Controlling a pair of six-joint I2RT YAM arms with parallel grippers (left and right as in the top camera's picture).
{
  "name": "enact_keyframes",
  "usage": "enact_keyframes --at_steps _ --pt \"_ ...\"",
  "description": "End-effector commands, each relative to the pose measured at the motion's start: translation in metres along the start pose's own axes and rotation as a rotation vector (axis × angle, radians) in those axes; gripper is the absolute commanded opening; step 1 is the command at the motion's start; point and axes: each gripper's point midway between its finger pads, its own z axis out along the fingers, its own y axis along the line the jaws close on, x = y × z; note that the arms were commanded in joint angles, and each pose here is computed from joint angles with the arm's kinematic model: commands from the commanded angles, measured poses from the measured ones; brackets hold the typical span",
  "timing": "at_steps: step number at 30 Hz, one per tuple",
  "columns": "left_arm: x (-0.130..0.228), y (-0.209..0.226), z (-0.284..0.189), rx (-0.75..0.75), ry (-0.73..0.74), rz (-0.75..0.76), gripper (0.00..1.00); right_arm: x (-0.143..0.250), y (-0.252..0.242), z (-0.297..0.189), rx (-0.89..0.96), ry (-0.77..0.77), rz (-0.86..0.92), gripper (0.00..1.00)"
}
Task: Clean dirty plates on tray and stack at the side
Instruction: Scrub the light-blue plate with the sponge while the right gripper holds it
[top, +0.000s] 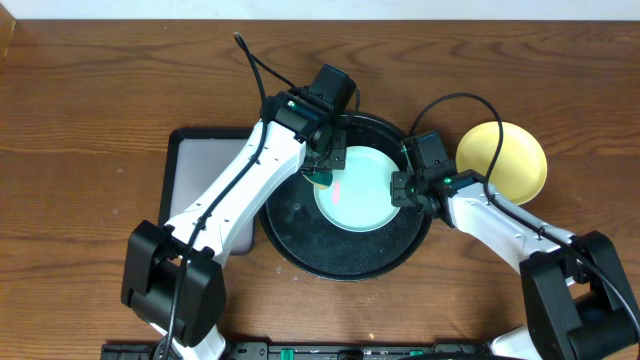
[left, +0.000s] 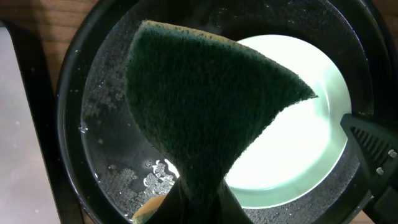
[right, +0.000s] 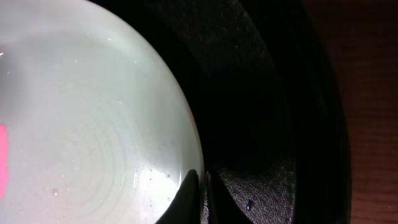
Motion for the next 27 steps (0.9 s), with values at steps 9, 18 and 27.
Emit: enact_keyframes --at_steps 9,18,27 --pt "0.0015 0.0001 0.0022 -0.005 0.007 -0.007 0.08 0.0029 -0.0051 0.0031 0.019 0.007 -0.002 0.07" --pt "0.0016 0.0001 0.0022 -0.005 0.007 -0.006 0.08 0.0031 -0.0032 0.0033 0.011 0.007 -0.003 0.06" --pt "0.0016 0.0001 0.0022 -0.005 0.007 -0.006 0.08 0.0054 -0.0044 0.0048 0.011 0.008 -0.003 0.06"
